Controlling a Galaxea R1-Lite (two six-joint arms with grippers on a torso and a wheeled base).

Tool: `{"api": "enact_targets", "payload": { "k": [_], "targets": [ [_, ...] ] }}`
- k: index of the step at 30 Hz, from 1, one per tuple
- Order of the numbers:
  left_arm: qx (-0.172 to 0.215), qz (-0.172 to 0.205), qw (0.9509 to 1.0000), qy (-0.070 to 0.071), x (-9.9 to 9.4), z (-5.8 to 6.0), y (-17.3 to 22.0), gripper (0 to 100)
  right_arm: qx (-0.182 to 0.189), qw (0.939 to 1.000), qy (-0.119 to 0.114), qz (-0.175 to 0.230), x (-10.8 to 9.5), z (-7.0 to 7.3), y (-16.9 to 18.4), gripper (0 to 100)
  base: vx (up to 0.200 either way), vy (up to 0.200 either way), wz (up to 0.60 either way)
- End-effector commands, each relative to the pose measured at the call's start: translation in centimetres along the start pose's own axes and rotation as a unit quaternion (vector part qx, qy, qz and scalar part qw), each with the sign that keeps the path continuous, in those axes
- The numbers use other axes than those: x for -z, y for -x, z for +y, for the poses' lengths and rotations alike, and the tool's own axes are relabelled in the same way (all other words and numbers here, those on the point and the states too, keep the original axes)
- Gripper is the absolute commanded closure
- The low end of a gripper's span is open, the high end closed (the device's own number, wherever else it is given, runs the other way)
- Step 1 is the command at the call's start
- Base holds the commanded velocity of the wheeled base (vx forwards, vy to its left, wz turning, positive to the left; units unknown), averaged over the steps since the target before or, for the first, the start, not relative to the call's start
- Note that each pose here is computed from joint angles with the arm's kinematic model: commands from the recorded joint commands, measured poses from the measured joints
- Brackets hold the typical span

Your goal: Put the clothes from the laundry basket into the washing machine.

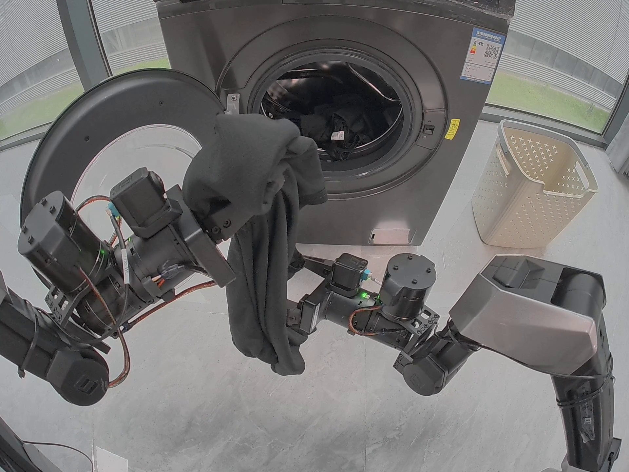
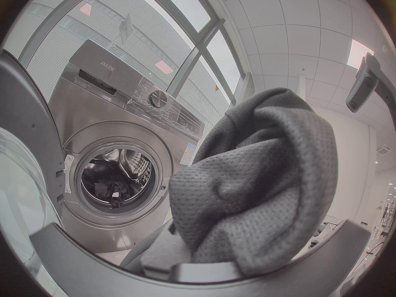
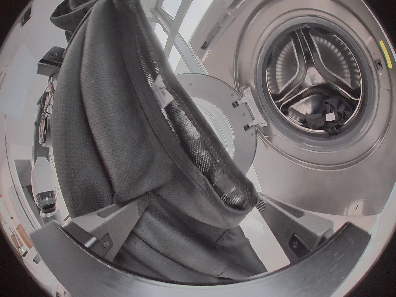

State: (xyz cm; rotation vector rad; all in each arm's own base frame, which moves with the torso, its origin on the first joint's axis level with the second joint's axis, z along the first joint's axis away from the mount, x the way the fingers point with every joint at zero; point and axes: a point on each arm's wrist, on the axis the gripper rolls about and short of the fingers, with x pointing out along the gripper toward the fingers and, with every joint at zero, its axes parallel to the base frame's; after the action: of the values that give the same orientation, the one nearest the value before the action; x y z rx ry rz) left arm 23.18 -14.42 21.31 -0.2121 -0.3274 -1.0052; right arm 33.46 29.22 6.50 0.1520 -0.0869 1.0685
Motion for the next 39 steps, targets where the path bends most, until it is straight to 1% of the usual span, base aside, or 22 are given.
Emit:
{"api": "enact_targets", "payload": {
  "k": [1,3,7,10,11,13,14,16,18,19,20,21,23,25,27,31,34,39],
  "targets": [
    [0.0,-0.001,1.0,0.0,0.0,0.0,0.0,100,0.0,1.0,0.001,-0.001,0.7,-0.2,-0.3,100,0.0,0.0,0.0],
    [0.0,0.0,1.0,0.0,0.0,0.0,0.0,100,-0.001,1.0,0.005,-0.008,0.8,-0.2,-0.4,100,0.0,0.0,0.0],
    [-0.001,0.002,1.0,0.001,0.1,0.0,0.0,100,0.0,1.0,0.006,-0.006,0.9,-0.3,-0.3,100,0.0,0.0,0.0],
    [-0.002,0.001,1.0,0.0,0.1,0.1,0.0,100,0.007,0.9999,0.009,-0.004,0.4,-0.6,0.4,100,0.0,0.0,0.0],
    [-0.002,0.001,1.0,0.0,0.1,0.1,0.0,100,0.007,0.9999,0.009,-0.006,-0.1,-0.5,0.6,100,0.0,0.0,0.0],
    [-0.004,0.001,1.0,0.0,0.1,0.2,0.1,100,0.013,0.9998,0.012,-0.01,-1.8,-0.4,1.7,100,0.0,0.0,0.0],
    [-0.004,0.001,1.0,0.0,0.1,0.2,0.1,100,0.017,0.9998,0.011,-0.006,-2.1,-0.5,2.1,100,0.0,0.0,0.0],
    [-0.005,0.001,1.0,0.0,0.1,0.3,0.1,100,0.032,0.9994,0.014,-0.007,-3.4,-0.8,3.4,100,0.0,0.0,0.0],
    [-0.007,0.002,1.0,-0.001,0.1,0.4,0.1,100,0.043,0.9989,0.017,-0.005,-4.2,-1.0,4.4,100,0.0,0.0,0.0],
    [-0.01,0.003,0.9999,-0.002,0.1,0.6,0.2,100,0.057,0.9981,0.02,-0.009,-5.3,-1.5,5.6,100,0.0,0.0,0.0],
    [-0.01,0.003,0.9999,-0.002,0.1,0.6,0.2,100,0.057,0.9981,0.02,-0.009,-5.3,-1.5,5.6,100,0.0,0.0,0.0],
    [-0.012,0.003,0.9999,-0.002,0.1,0.6,0.2,100,0.067,0.9974,0.023,-0.012,-5.9,-1.8,6.4,100,0.0,0.0,0.0],
    [-0.012,0.003,0.9999,-0.002,0.1,0.6,0.2,100,0.079,0.9964,0.026,-0.012,-6.6,-2.2,7.5,100,0.0,0.0,0.0],
    [-0.012,0.003,0.9999,-0.002,0.1,0.6,0.2,100,0.09,0.9954,0.028,-0.014,-7.3,-2.2,8.4,100,0.0,0.0,0.0],
    [-0.012,0.003,0.9999,-0.002,0.1,0.6,0.2,100,0.1,0.9945,0.028,-0.015,-7.7,-2.1,8.9,100,0.0,0.0,0.0],
    [-0.012,0.004,0.9999,-0.002,0.2,0.6,0.3,100,0.103,0.9944,0.025,-0.008,-7.4,-2.0,9.2,100,0.0,0.0,0.0],
    [-0.012,0.005,0.9999,-0.001,0.2,0.6,0.3,100,0.103,0.9942,0.028,-0.015,-7.7,-2.0,9.3,100,0.0,0.0,0.0],
    [-0.015,0.003,0.9999,-0.002,0.1,0.8,0.3,100,0.113,0.9927,0.033,-0.023,-8.4,-2.5,9.8,100,0.0,0.0,0.0]
  ]
}}
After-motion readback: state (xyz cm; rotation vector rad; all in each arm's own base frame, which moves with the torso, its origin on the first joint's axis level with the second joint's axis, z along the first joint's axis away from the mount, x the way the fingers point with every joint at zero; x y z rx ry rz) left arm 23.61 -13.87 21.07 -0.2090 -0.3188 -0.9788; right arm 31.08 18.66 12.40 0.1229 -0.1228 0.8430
